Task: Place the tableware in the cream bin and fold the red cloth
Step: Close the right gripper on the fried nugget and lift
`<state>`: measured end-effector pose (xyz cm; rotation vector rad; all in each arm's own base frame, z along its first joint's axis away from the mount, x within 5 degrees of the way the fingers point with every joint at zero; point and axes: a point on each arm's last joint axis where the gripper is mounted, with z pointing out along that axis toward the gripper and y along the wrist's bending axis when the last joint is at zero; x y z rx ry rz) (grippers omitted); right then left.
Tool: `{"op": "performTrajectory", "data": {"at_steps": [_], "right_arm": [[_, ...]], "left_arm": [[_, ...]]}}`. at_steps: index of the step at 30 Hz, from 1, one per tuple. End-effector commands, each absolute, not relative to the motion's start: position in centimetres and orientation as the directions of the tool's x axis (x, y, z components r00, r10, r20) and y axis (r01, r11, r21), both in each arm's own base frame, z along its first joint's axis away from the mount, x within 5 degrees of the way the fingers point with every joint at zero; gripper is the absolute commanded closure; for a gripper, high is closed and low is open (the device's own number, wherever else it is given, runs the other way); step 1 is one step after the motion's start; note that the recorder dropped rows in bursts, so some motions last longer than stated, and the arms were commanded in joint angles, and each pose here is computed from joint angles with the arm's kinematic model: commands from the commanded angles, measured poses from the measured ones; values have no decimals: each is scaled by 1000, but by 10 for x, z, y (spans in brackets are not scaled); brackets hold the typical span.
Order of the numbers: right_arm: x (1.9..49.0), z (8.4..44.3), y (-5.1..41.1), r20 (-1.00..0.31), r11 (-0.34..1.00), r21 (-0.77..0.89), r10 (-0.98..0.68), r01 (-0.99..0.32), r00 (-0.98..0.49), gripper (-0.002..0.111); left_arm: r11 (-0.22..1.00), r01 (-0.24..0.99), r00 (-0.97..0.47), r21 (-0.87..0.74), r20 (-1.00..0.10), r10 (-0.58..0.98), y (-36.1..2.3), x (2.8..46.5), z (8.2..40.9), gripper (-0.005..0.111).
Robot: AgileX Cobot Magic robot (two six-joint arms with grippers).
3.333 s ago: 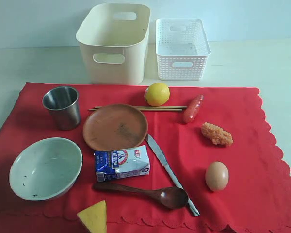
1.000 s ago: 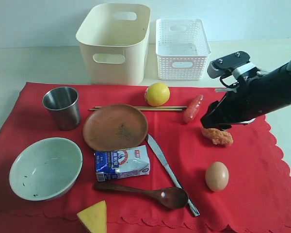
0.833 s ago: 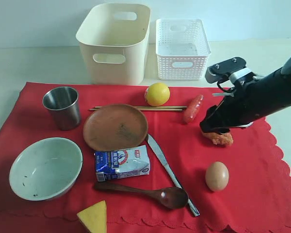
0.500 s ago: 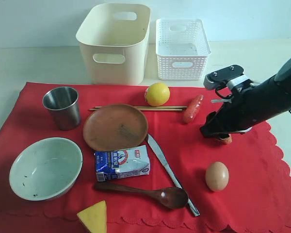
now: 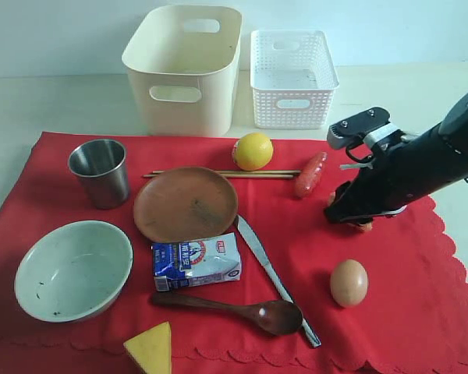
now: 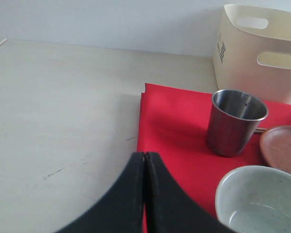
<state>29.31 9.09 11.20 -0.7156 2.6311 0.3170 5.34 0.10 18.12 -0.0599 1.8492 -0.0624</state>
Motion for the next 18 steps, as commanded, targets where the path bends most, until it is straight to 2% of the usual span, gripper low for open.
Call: {"op": "performTrajectory", "data": {"at_steps": [1,5,6,10,18], "right_arm": [[291,112,93,-414,833,136,-444,-536,-795,84],[291,112,93,-405,859,162,-390,-485,-827,106],[290,112,93,-399,864,173,-377,-472,-836,108],[288,120,95,-407,857,192,-374,-478,-834,108],[280,159,98,-486,826,208,-377,-523,-788,108]], "left_arm": [[997,-10,-265,-80,-961,-80,1,53,181,107],[997,-10,-265,-80,-961,-80,1,53,181,107],[997,-10,-265,-80,-961,-80,1,53,181,107],[997,-10,-265,-80,-961,-80,1,53,181,107],[997,-10,-265,-80,-961,-80,1,53,181,107]]}}
